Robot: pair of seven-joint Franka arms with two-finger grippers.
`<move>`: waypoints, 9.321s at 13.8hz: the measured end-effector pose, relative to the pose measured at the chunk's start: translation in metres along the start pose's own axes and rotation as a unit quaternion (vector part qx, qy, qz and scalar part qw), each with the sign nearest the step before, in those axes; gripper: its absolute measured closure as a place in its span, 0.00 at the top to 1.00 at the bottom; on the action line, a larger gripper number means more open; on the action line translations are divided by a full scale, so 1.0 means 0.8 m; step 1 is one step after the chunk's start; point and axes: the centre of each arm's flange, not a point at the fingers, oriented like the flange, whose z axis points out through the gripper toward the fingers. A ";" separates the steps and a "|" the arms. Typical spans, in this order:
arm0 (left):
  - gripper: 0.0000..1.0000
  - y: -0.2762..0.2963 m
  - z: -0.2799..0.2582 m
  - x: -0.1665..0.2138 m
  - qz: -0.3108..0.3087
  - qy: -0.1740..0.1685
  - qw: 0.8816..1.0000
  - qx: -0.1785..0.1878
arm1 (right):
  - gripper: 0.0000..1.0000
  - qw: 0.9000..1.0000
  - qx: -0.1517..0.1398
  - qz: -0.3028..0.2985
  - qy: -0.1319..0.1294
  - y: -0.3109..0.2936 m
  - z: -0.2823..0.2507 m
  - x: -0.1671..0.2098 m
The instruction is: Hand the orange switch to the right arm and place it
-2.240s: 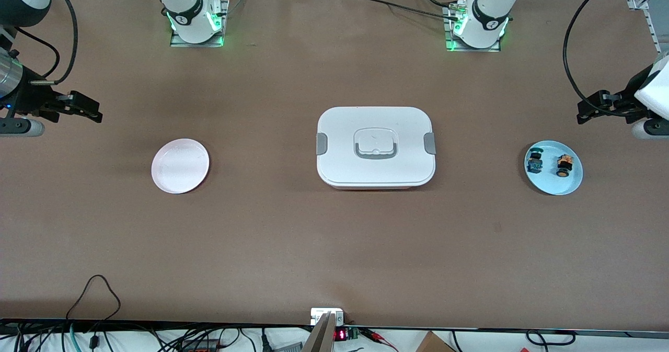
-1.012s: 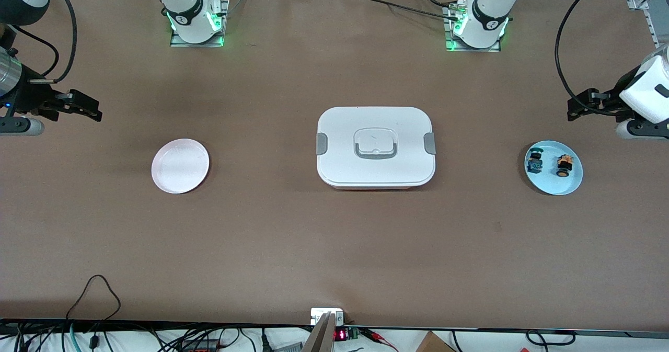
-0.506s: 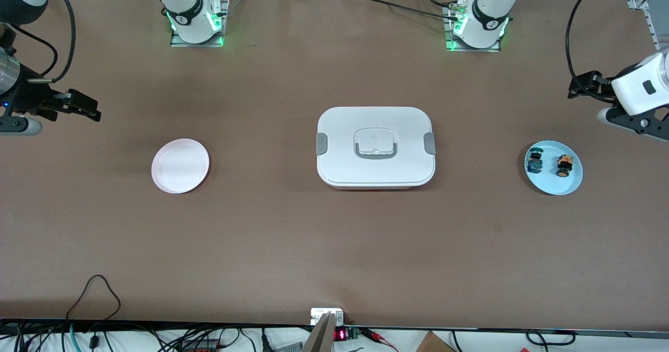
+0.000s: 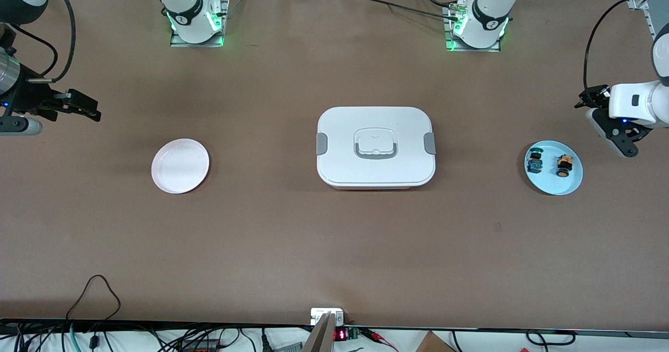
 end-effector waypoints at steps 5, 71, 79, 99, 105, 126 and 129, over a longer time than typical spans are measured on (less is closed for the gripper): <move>1.00 -0.014 0.073 -0.003 0.154 0.010 0.988 0.031 | 1.00 1.000 0.000 -0.001 0.003 -0.001 -0.004 0.000; 0.72 -0.073 0.103 0.082 0.480 0.278 0.830 -0.065 | 1.00 1.000 0.001 -0.003 -0.002 -0.003 -0.008 -0.006; 0.72 0.050 0.032 0.237 0.428 0.471 0.750 -0.184 | 1.00 1.000 0.001 -0.002 -0.001 -0.003 -0.009 -0.006; 0.72 0.357 -0.043 0.503 0.251 0.683 0.661 -0.185 | 1.00 0.976 0.209 -0.033 -0.054 -0.112 -0.001 -0.016; 0.72 0.361 -0.030 0.503 0.257 0.679 0.663 -0.183 | 1.00 0.901 0.426 0.000 -0.085 -0.166 0.018 0.002; 0.72 0.361 -0.031 0.503 0.254 0.683 0.660 -0.183 | 1.00 0.710 0.678 0.086 -0.168 -0.350 0.157 -0.018; 0.72 0.361 -0.031 0.503 0.254 0.683 0.660 -0.183 | 1.00 0.703 0.684 0.089 -0.174 -0.384 0.158 -0.030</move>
